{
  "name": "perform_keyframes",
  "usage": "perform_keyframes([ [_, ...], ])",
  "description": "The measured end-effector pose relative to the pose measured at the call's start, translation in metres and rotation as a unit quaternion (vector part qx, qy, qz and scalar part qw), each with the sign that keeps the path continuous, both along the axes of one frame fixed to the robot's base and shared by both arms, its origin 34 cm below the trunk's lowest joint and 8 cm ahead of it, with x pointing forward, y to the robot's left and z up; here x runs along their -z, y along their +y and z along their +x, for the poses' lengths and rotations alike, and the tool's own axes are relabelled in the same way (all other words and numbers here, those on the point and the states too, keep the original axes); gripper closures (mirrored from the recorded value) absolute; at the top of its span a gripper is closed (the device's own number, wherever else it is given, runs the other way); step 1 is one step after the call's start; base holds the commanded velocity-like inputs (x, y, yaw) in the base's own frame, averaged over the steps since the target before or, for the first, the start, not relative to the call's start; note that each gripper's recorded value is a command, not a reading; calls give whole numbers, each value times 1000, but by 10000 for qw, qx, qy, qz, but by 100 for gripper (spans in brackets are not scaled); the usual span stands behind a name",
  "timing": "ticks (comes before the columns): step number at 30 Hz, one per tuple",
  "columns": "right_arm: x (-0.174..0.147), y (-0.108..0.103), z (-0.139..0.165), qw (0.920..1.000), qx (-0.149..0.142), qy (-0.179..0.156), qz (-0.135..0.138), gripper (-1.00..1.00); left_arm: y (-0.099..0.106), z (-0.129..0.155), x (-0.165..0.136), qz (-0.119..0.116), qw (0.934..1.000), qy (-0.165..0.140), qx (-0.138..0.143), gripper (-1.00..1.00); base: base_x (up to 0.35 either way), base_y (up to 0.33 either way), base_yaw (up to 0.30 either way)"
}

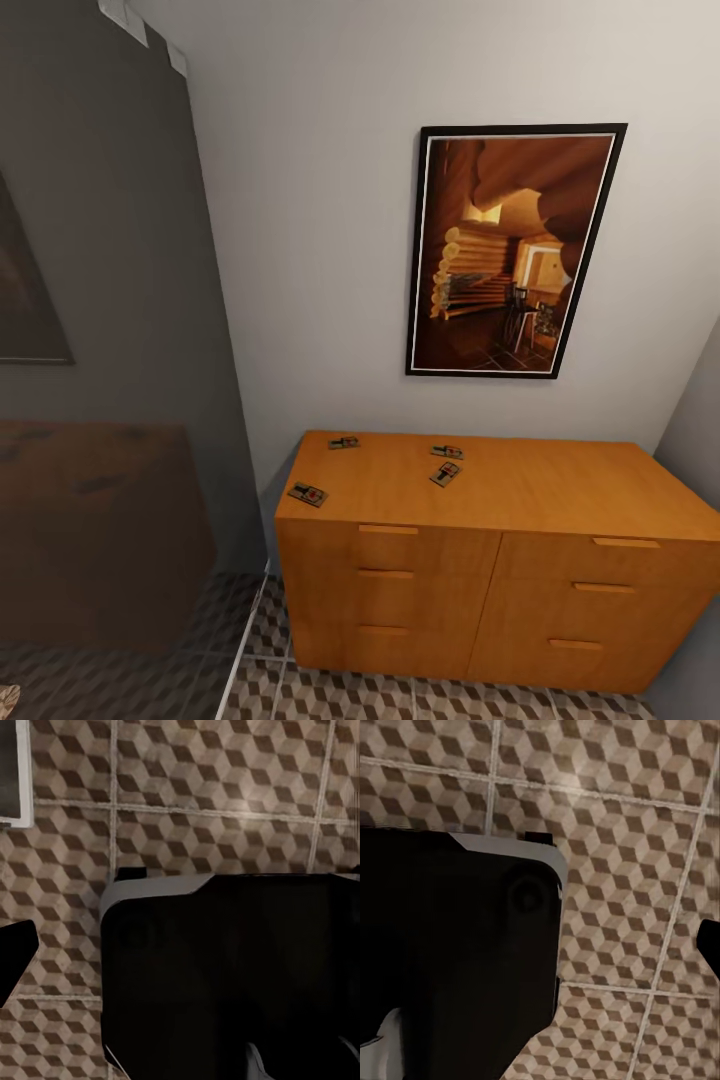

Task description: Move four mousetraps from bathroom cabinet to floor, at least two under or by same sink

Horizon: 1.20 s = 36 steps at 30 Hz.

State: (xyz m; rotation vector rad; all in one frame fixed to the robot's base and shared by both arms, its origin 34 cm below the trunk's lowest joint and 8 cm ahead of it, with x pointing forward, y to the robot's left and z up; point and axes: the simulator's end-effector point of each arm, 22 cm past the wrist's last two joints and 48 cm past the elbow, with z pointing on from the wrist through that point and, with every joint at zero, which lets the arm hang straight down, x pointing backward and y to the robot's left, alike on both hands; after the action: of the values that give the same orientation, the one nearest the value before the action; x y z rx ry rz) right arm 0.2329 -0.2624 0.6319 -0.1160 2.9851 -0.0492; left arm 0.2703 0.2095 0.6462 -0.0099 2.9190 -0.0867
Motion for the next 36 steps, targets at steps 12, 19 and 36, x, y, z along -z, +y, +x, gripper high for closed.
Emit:
perform_keyframes([
  [12, -89, -11, 154, 9962, 45, -841, -227, -100, 0, 124, -82, -47, 9975, -699, -33, -100, 0, 0, 0],
  [19, -174, -16, 222, 9889, 138, -1447, -316, -100, 0, 183, -153, -102, 9918, -1271, -26, -100, 0, 0, 0],
  [36, -348, -8, 389, 9641, 286, -2630, -234, -100, -18, 308, -285, -434, 9822, -1819, 176, -100, 0, 0, 0],
])
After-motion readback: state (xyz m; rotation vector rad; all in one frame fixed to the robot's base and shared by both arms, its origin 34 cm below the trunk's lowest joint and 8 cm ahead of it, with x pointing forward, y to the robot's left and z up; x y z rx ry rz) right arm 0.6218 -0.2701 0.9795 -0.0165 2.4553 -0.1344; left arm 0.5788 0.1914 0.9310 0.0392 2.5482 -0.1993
